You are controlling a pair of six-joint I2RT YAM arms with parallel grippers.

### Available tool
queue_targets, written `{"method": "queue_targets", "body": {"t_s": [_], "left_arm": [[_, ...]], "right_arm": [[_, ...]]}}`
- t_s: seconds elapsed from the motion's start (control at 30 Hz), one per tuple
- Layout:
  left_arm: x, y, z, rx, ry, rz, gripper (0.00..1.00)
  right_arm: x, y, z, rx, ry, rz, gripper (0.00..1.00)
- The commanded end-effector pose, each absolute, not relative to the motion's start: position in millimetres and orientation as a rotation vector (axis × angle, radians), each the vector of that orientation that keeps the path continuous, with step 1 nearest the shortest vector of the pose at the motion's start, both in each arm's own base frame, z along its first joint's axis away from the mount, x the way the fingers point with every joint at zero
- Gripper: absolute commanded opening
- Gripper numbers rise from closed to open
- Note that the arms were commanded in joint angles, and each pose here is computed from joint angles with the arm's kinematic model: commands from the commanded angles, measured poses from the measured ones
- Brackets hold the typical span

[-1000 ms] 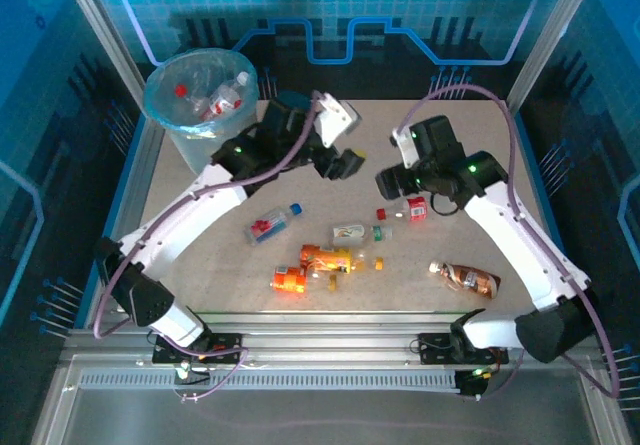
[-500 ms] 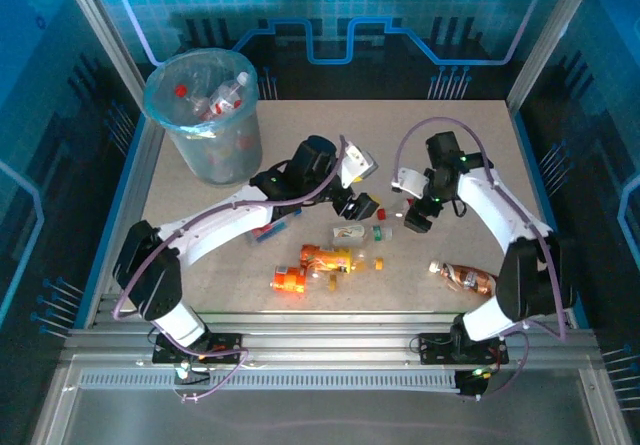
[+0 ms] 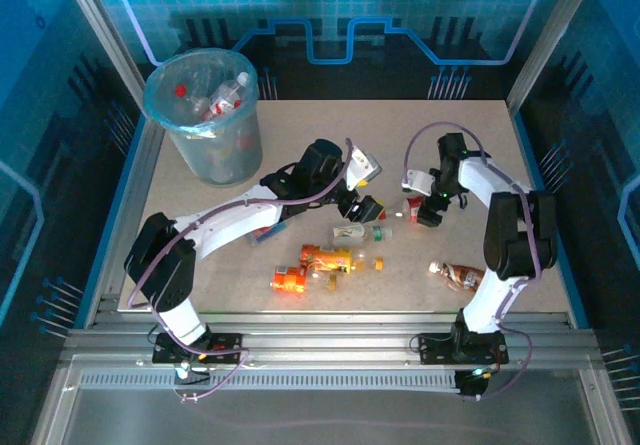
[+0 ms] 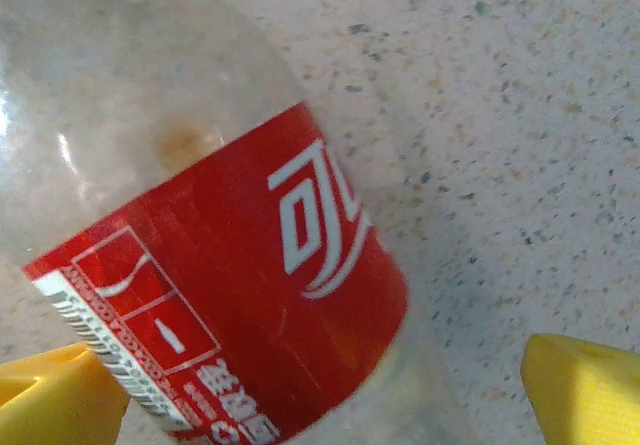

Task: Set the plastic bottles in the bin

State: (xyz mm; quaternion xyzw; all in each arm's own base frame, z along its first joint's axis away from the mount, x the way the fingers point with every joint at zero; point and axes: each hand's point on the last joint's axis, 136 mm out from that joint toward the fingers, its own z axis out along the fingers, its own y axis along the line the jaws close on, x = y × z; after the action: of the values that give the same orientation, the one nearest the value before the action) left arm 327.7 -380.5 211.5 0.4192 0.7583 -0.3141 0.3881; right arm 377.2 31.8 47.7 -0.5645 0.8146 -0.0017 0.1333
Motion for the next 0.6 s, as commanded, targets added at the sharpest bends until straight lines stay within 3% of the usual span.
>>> {"method": "queue_targets", "body": {"t_s": [0.0, 0.13, 0.3, 0.57], "left_arm": [[326, -380, 207, 1.084, 1.934, -0.798, 0.83], [325, -377, 206, 1.078, 1.945, -0.792, 0.83], [326, -376, 214, 1.052, 1.939, -0.795, 0.83], [330, -372, 242, 0.993, 1.896, -0.787, 0.83]], "right_arm": [[390, 33, 46, -1.643, 2.326, 0.050, 1.00], [393, 35, 35, -1.615, 2.356, 0.082, 1.00], [391, 37, 28, -1.613, 2.366, 0.115, 0.91], [392, 41, 42, -1.523, 2.396, 0.143, 0.65]]}}
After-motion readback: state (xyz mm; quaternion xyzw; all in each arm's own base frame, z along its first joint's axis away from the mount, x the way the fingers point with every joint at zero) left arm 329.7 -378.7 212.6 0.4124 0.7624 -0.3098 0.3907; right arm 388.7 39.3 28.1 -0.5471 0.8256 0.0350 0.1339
